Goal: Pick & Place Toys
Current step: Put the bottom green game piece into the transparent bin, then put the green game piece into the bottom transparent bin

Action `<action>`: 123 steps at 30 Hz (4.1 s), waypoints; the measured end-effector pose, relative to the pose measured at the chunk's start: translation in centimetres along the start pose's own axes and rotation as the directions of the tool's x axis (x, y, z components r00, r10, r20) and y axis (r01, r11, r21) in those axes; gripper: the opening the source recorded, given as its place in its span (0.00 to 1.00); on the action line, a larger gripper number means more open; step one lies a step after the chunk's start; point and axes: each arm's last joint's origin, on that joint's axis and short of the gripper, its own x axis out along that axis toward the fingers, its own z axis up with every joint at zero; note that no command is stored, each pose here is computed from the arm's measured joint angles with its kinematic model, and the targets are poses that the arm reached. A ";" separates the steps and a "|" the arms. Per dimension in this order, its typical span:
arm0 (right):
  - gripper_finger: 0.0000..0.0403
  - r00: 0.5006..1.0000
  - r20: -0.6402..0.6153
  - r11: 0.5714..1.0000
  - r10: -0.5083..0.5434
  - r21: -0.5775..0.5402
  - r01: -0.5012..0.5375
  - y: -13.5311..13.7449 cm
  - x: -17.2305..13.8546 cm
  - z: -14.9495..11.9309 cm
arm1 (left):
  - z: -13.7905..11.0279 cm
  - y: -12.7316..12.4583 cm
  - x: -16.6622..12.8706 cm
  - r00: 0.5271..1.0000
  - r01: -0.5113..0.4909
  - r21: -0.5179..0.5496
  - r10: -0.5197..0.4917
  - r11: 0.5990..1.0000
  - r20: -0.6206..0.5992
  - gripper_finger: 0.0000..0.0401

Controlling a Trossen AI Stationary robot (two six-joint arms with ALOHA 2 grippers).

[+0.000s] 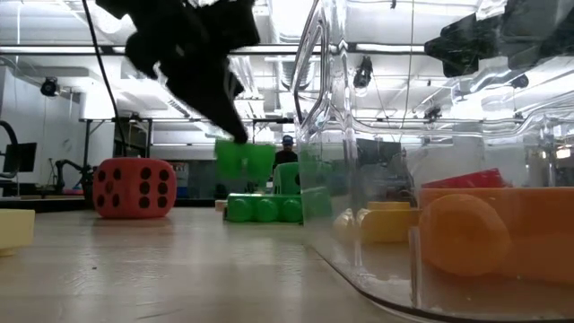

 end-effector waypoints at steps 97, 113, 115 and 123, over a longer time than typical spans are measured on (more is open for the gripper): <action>0.42 1.000 0.021 1.000 -0.006 0.008 0.005 0.0 0.0 0.2 | -3.2 4.8 4.8 0.989 -0.146 -0.109 0.142 0.983 -0.043 0.61; 0.42 1.000 0.019 1.000 -0.005 0.007 0.005 0.0 0.0 0.2 | -4.6 4.5 6.7 0.981 -0.169 -0.128 0.155 0.977 -0.115 0.56; 0.42 1.000 0.018 1.000 -0.005 0.006 0.005 0.0 0.0 0.2 | -4.6 4.3 6.6 0.981 -0.169 -0.124 0.155 0.978 -0.113 0.50; 0.42 1.000 0.017 1.000 -0.005 0.006 0.005 0.0 0.0 0.2 | -4.3 3.9 5.7 0.986 -0.151 -0.166 0.136 0.974 -0.102 0.22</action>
